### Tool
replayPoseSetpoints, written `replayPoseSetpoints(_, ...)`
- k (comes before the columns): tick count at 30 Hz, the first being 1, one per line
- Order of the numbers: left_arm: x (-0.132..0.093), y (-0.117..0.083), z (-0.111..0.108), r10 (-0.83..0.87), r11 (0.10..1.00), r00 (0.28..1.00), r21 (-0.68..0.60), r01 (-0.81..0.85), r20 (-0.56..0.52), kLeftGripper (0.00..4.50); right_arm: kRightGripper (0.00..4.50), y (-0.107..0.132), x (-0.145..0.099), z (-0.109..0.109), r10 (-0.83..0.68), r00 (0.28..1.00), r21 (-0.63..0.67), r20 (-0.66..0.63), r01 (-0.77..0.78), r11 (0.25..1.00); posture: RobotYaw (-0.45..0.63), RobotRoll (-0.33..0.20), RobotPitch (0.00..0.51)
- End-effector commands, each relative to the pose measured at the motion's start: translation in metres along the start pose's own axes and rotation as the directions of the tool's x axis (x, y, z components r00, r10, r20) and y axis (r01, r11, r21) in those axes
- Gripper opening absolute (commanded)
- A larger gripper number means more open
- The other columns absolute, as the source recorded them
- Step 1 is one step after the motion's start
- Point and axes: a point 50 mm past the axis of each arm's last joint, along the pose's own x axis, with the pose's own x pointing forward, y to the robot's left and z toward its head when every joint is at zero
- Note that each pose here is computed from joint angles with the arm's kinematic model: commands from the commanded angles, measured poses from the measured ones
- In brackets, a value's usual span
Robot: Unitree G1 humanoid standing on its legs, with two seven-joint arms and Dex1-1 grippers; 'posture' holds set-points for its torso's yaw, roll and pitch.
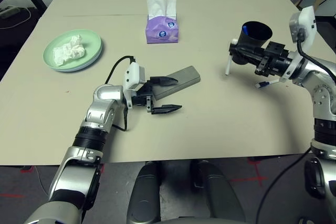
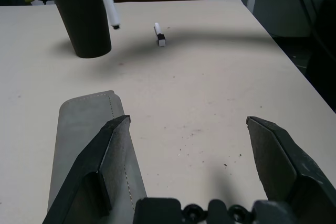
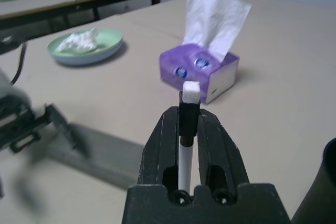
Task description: Organize and tidy the items on the table.
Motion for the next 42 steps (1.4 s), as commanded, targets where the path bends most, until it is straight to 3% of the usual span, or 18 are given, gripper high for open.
replayPoseSetpoints(1, 0.001, 0.0, -0.002, -0.011, 1.0, 1.0, -0.001, 0.011, -0.017, 4.5, 0.33, -0.011, 0.001, 0.013, -0.087, 0.995, 0.018, 0.055, 0.086, 0.996, 0.03, 0.0, 0.162)
replayPoseSetpoints(12, -0.001, -0.002, -0.003, -0.002, 1.0, 1.0, -0.001, 0.002, -0.021, 4.5, 0.33, -0.03, 0.012, 0.046, -0.206, 0.977, 0.129, 0.048, 0.199, 0.972, 0.04, 0.0, 0.163)
replayPoseSetpoints(18, 0.0, -0.003, -0.004, -0.002, 1.0, 1.0, -0.004, 0.002, -0.018, 4.5, 0.33, -0.039, 0.015, 0.065, -0.256, 0.966, 0.092, 0.03, 0.252, 0.963, 0.03, 0.0, 0.165)
replayPoseSetpoints(33, 0.001, -0.002, -0.003, -0.001, 1.0, 1.0, -0.01, 0.001, -0.014, 4.5, 0.33, -0.062, 0.009, 0.069, -0.449, 0.889, -0.027, 0.094, 0.453, 0.891, 0.02, 0.0, 0.18)
replayPoseSetpoints(42, 0.0, -0.001, -0.003, -0.009, 1.0, 1.0, -0.012, 0.009, -0.018, 4.5, 0.33, -0.065, 0.002, 0.057, -0.521, 0.854, -0.035, 0.013, 0.521, 0.853, 0.01, 0.0, 0.18)
